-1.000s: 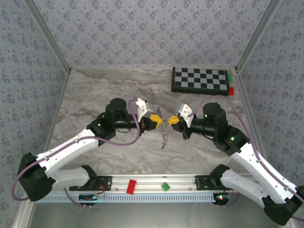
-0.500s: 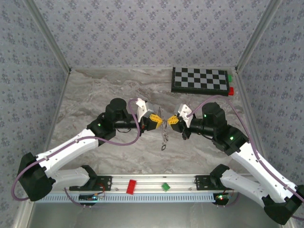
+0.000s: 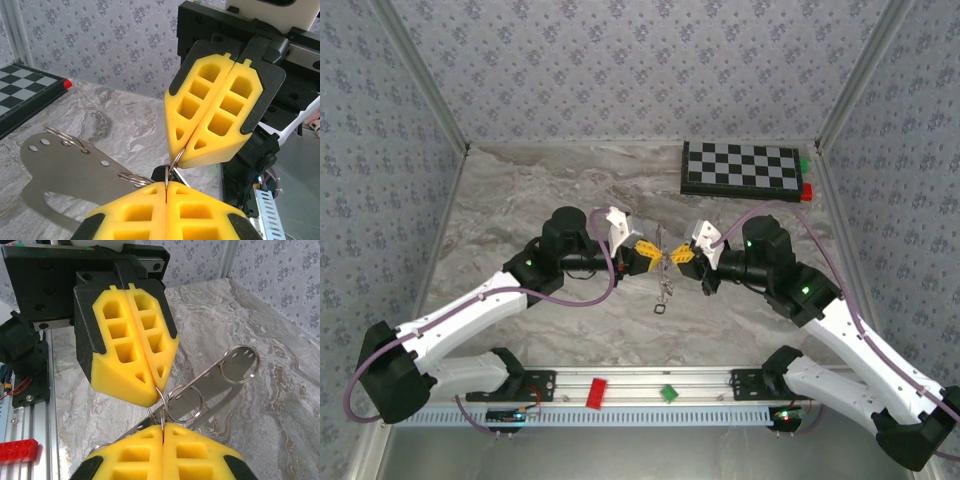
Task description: Put the keys on the keyring
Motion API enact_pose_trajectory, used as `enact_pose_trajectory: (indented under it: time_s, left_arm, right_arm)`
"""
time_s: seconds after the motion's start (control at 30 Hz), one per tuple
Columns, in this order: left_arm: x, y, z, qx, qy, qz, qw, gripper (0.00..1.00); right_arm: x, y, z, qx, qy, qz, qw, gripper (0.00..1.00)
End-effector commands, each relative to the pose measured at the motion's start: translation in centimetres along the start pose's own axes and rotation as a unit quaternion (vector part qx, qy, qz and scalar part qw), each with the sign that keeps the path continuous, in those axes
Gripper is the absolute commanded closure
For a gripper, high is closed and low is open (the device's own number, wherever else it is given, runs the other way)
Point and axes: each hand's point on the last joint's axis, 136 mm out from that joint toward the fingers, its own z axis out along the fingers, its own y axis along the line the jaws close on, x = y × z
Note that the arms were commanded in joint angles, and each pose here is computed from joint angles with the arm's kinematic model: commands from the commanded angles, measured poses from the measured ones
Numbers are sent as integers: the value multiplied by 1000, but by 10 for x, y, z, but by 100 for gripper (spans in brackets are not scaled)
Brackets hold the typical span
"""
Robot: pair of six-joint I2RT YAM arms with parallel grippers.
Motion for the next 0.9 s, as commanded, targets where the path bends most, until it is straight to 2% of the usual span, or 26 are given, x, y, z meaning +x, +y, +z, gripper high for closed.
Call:
enact_pose_trajectory:
  time_s: [0.0, 0.87]
  left_arm:
    - [-15, -4, -1, 10, -22, 17, 1000, 100]
    - [-15, -7, -1, 20, -19, 17, 999, 100]
  right_arm:
    - [-7, 2, -4, 1, -8, -14, 1000, 100]
    - [-6, -2, -5, 13, -10, -19, 1000, 100]
